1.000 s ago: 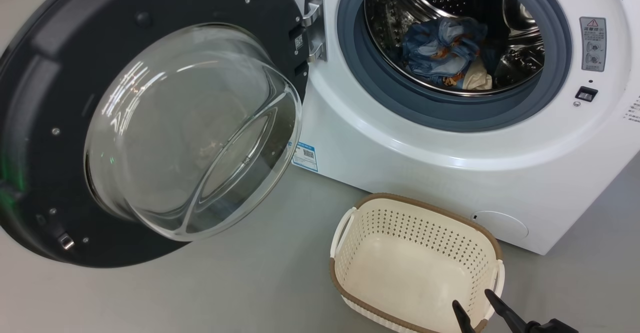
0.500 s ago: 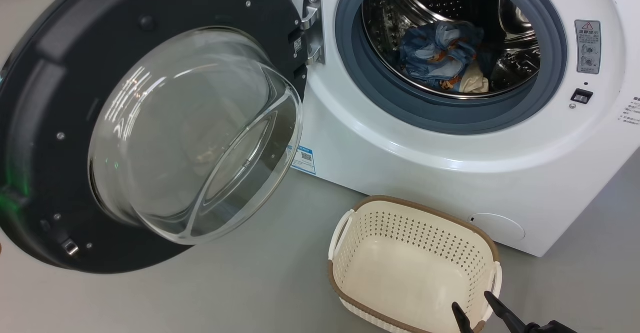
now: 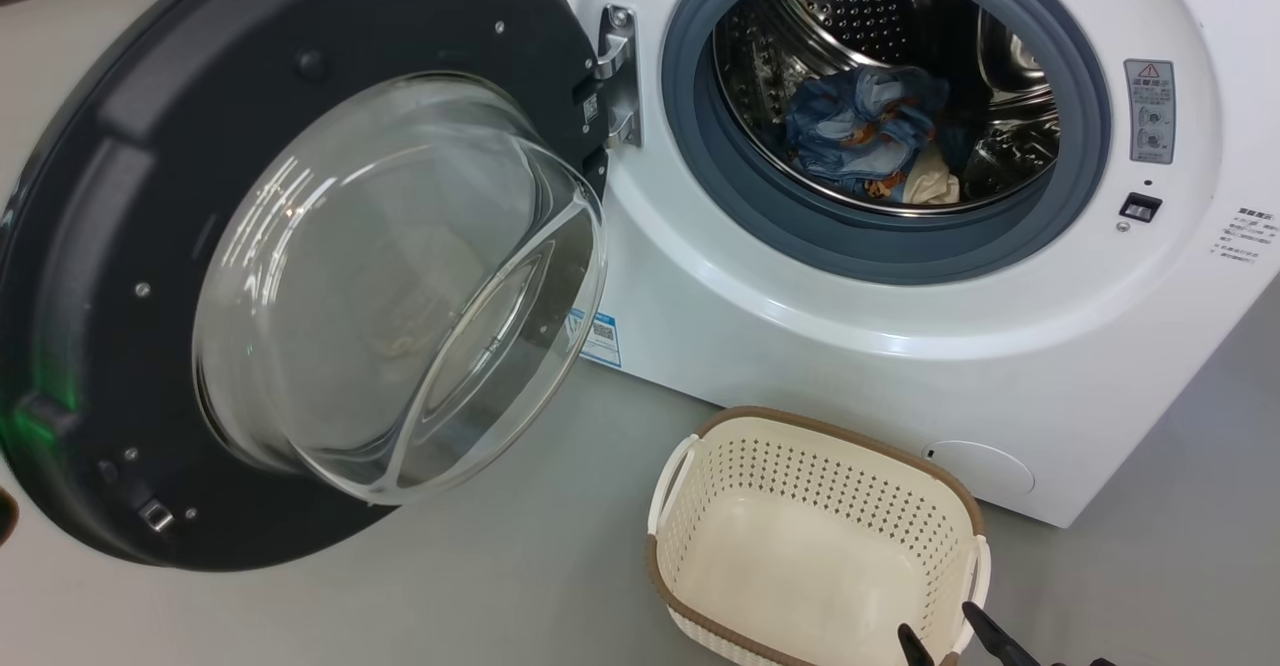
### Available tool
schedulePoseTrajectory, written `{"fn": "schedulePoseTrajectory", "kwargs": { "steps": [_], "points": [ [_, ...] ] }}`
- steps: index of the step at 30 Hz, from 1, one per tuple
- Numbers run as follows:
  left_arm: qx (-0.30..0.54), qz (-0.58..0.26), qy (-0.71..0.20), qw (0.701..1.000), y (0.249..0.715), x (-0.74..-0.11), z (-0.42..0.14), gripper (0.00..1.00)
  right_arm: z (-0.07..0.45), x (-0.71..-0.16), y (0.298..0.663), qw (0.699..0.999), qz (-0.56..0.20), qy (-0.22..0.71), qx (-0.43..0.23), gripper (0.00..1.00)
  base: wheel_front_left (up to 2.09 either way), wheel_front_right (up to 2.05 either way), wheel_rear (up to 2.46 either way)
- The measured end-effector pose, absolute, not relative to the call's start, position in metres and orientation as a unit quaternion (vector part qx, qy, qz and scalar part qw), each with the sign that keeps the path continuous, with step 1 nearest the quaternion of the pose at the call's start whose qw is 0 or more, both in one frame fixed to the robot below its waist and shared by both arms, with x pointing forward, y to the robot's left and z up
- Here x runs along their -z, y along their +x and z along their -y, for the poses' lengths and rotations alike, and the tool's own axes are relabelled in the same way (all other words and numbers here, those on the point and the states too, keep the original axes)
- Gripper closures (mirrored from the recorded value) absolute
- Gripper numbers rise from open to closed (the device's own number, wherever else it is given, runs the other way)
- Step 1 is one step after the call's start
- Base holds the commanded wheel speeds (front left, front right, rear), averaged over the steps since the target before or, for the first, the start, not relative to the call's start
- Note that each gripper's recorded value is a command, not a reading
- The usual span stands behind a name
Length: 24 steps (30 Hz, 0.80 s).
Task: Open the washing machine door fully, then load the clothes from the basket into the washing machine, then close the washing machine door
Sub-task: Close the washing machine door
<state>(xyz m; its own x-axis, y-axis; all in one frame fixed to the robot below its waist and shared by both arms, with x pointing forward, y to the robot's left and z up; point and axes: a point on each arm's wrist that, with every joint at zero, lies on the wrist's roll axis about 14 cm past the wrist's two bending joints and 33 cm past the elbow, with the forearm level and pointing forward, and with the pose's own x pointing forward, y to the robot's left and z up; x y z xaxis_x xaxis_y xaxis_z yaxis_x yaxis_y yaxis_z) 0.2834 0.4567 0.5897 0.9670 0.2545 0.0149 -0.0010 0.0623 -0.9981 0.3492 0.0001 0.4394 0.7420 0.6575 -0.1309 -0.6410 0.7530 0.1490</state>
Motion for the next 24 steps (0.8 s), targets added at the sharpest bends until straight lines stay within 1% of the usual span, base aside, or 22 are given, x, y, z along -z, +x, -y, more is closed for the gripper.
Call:
{"fn": "schedulePoseTrajectory", "kwargs": {
  "steps": [9, 24],
  "points": [
    [-0.069, 0.097, -0.69, 0.714, 0.284, -0.593, -0.453, 1.0, 0.003, -0.441, 0.349, 0.934, -0.086, 0.047, -0.343, 0.0, 0.0, 0.0, 0.0],
    [-0.051, 0.048, -0.689, 0.722, 0.289, -0.583, -0.434, 1.0, 0.005, -0.442, 0.348, 0.936, -0.085, 0.052, -0.337, 0.0, 0.0, 0.0, 0.0]
  ]
}}
